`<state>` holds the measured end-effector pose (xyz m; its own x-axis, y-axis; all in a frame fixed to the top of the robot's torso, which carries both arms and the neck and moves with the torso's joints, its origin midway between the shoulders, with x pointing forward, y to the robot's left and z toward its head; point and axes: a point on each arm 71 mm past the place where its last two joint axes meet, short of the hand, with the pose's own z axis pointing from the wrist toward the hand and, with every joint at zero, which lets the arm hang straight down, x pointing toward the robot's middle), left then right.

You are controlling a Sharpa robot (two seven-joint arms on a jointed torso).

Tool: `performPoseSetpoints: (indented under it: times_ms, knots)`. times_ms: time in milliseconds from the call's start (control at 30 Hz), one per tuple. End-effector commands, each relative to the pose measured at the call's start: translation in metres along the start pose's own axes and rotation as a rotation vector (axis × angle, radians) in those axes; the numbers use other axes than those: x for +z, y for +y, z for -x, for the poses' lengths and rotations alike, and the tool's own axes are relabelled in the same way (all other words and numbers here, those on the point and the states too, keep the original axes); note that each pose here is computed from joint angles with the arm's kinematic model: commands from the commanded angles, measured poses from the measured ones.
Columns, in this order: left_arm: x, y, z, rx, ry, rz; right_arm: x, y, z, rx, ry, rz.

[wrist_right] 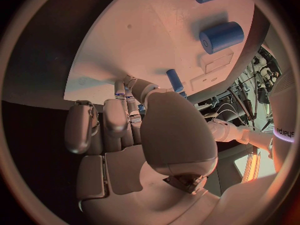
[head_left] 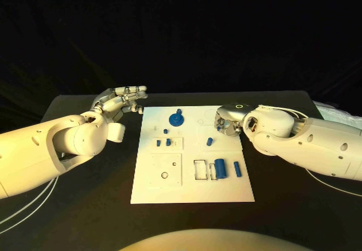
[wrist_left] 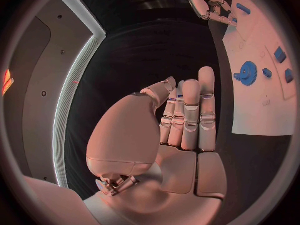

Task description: Assemble the parts on the task board

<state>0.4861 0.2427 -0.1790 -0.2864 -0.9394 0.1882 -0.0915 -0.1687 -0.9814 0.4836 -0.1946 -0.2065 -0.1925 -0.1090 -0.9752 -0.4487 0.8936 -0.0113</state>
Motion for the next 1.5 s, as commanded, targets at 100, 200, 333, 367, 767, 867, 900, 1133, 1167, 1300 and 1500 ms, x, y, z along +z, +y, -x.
performPoseSetpoints:
  times_ms: [100, 200, 333, 367, 767, 867, 900, 1133, 1167, 1300, 1500]
  knots:
    - [0.0006, -0.0007, 0.001, -0.004, -0.008, -0.008, -0.005, 0.001, 0.004, 0.043, -0.072, 0.009]
    - [0.0009, -0.0006, 0.0016, -0.002, -0.013, -0.007, -0.009, 0.001, 0.01, 0.057, -0.095, 0.009]
    - [0.0009, -0.0005, 0.002, -0.002, -0.018, -0.006, -0.016, 0.001, 0.02, 0.078, -0.123, 0.015]
    - [0.0009, -0.0005, 0.002, -0.002, -0.018, -0.006, -0.017, 0.001, 0.022, 0.08, -0.126, 0.017]
    - [0.0012, -0.0002, -0.0009, -0.006, -0.011, -0.005, -0.027, 0.038, 0.034, 0.128, -0.141, 0.119]
    - [0.0013, 0.0, -0.0018, -0.007, -0.008, -0.004, -0.026, 0.055, 0.033, 0.137, -0.131, 0.162]
    - [0.0014, 0.0, -0.0022, -0.008, -0.007, -0.004, -0.026, 0.061, 0.032, 0.14, -0.126, 0.177]
    - [0.0019, 0.0006, -0.0072, -0.013, 0.006, -0.003, -0.021, 0.108, 0.015, 0.154, -0.077, 0.29]
    - [0.0019, 0.0007, -0.0079, -0.013, 0.008, -0.002, -0.02, 0.112, 0.012, 0.156, -0.071, 0.3]
    - [0.0021, 0.0011, -0.0112, -0.017, 0.017, 0.001, -0.018, 0.129, 0.0, 0.162, -0.039, 0.34]
    - [0.0024, 0.0017, -0.0159, -0.021, 0.03, 0.004, -0.015, 0.144, -0.015, 0.169, 0.006, 0.369]
